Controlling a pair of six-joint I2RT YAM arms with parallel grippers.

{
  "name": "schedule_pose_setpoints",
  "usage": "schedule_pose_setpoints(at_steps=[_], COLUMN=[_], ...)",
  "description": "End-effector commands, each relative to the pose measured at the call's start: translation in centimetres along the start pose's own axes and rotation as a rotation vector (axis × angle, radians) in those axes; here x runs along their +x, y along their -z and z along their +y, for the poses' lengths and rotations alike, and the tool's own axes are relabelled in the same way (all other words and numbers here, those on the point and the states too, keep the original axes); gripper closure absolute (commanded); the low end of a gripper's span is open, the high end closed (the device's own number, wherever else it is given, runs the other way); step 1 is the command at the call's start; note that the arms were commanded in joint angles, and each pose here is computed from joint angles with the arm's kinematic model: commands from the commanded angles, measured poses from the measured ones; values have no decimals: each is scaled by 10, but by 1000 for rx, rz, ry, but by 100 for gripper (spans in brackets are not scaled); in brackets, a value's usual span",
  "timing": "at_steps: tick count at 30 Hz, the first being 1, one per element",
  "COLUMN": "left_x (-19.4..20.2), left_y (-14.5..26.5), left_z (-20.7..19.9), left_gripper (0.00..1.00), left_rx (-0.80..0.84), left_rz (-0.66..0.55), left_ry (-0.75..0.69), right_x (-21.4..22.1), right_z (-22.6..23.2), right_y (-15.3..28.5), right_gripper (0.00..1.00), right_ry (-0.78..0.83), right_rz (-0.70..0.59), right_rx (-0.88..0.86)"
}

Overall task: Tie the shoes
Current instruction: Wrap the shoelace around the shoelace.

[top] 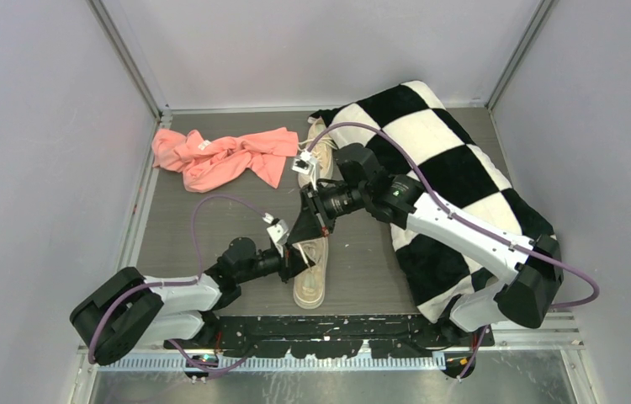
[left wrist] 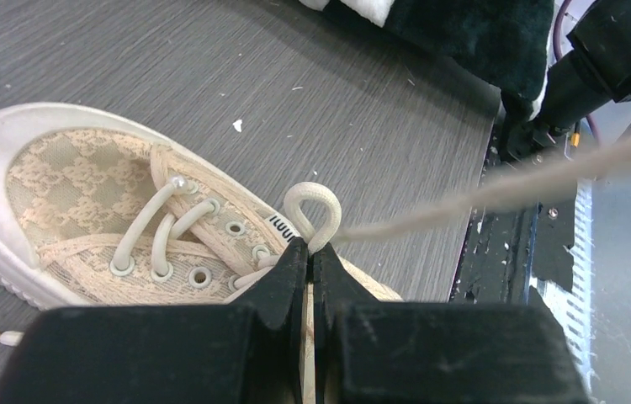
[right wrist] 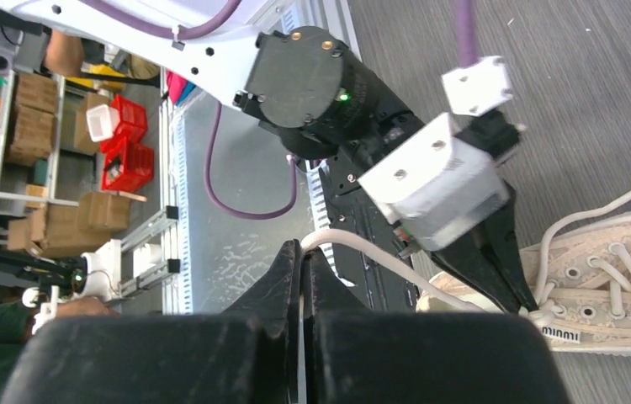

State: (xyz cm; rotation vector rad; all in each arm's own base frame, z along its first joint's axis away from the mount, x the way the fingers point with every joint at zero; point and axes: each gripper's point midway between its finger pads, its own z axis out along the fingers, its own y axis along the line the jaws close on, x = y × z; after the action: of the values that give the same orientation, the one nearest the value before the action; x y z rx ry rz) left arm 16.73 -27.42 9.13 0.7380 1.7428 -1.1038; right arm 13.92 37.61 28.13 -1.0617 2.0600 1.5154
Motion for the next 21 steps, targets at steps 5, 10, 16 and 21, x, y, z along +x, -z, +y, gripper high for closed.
schedule_pose_setpoints(at_steps=[5,10,16,21], left_x=[-15,-17,-22,-27], left_y=[0,1,1,2], left_z=[-15,-13,-3,7], left_gripper=[100,100,100,100], left_rx=[101,91,32,-19], left_rz=[-69,-77,-96,-114], left_ry=[-135,-163,-177,-248], right_x=[-17,-18,-24,-25], right_z=[-6,-14,-2,16], right_y=[12,10,16,26], right_gripper=[99,99,99,99], right_ry=[-62,-107,-115,-114], right_rz=[-108,-130,-148,-155], right_rx=[-127,-178,-229,-279])
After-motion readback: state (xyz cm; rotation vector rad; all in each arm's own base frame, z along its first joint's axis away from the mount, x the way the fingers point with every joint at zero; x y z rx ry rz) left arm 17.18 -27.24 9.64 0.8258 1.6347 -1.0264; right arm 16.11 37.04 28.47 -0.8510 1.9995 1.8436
